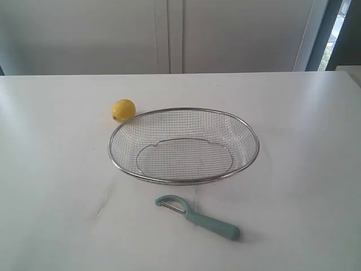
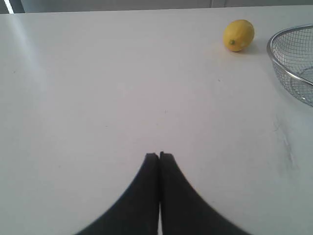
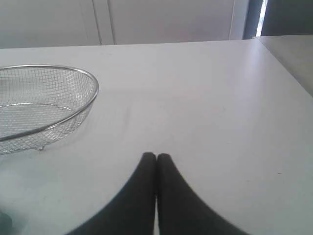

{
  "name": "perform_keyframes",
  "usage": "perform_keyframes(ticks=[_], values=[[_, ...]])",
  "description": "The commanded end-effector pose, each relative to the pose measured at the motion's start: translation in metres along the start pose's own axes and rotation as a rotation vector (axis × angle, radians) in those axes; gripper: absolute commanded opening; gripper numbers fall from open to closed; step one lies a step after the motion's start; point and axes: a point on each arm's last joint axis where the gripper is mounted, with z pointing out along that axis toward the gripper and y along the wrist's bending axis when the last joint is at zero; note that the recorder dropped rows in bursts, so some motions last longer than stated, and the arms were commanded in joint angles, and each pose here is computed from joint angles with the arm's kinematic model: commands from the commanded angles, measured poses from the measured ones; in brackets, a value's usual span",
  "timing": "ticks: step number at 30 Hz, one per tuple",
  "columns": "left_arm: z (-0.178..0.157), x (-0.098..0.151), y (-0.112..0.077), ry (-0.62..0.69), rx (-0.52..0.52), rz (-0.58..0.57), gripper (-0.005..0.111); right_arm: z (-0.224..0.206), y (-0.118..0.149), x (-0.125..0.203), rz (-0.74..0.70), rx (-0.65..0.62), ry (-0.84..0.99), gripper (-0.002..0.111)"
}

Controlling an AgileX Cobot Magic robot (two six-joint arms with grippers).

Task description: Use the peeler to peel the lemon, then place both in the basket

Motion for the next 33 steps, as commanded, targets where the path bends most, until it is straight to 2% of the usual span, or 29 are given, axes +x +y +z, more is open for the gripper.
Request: perform_keyframes(ticks=[1,23,33], values=[[0.000,0.000,0.000,-0.004,-0.003,-0.004,0.000,0.000,0.000,0.000,0.005,0.006,-0.013,0.000],[0.000,0.000,0.000,-0.004,-0.003,-0.004,0.000,0.000,0.000,-0.001,0.005,0.006,-0.025,0.000],[0.000,0.000,0.000,-0.004,-0.003,-0.004,0.000,-0.002,0.000,-0.018,0.005,-0.002,-0.218,0.000]])
